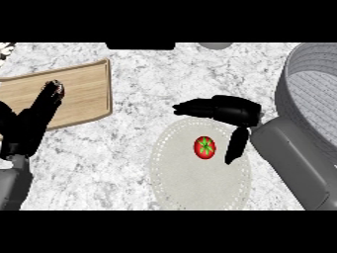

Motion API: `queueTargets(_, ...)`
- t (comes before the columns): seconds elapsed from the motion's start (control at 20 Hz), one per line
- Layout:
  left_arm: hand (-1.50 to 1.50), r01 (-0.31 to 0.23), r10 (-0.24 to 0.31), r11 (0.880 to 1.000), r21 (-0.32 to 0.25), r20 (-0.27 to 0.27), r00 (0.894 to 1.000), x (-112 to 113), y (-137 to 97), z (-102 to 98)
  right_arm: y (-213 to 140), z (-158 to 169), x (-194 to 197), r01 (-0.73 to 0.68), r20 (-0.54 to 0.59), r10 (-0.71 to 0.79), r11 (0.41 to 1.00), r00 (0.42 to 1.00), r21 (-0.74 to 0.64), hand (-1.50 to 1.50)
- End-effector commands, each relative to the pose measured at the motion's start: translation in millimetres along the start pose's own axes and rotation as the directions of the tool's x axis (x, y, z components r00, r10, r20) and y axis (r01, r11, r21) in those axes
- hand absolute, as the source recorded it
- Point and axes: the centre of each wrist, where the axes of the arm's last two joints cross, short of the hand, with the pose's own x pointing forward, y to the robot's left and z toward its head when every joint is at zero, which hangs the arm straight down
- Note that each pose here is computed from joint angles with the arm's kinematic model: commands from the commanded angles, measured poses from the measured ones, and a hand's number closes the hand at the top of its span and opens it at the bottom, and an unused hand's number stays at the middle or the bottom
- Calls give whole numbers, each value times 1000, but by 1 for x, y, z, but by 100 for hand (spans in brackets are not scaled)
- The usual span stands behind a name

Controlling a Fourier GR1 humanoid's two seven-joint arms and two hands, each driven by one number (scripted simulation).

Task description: Pick the tomato from the placemat and place it in the basket

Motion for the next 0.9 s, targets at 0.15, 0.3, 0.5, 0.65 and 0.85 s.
queueTargets(0.15, 0, -10, 10, 1000, 5, 4, 1000, 0, -1, -1, 17, -30, -9, -33, -51, 40, 991, 998, 127, -150)
queueTargets(0.3, 0, 8, -8, 1000, 17, 7, 1000, -5, 2, -1, 37, -23, -22, -75, -55, 83, 989, 995, 130, -150)
queueTargets(0.5, 0, 13, -13, 1000, 6, -2, 1000, 14, -11, 8, 30, -17, -37, -67, -42, 73, 989, 996, 130, -150)
queueTargets(0.65, 0, 20, -20, 1000, 10, 11, 1000, 13, 24, 2, 8, -18, -34, -53, -31, 57, 992, 998, 117, -150)
queueTargets(0.85, 0, 12, -12, 1000, 5, 23, 1000, 1, -2, 4, 21, 5, -48, -14, 0, 14, 990, 1000, 138, -150)
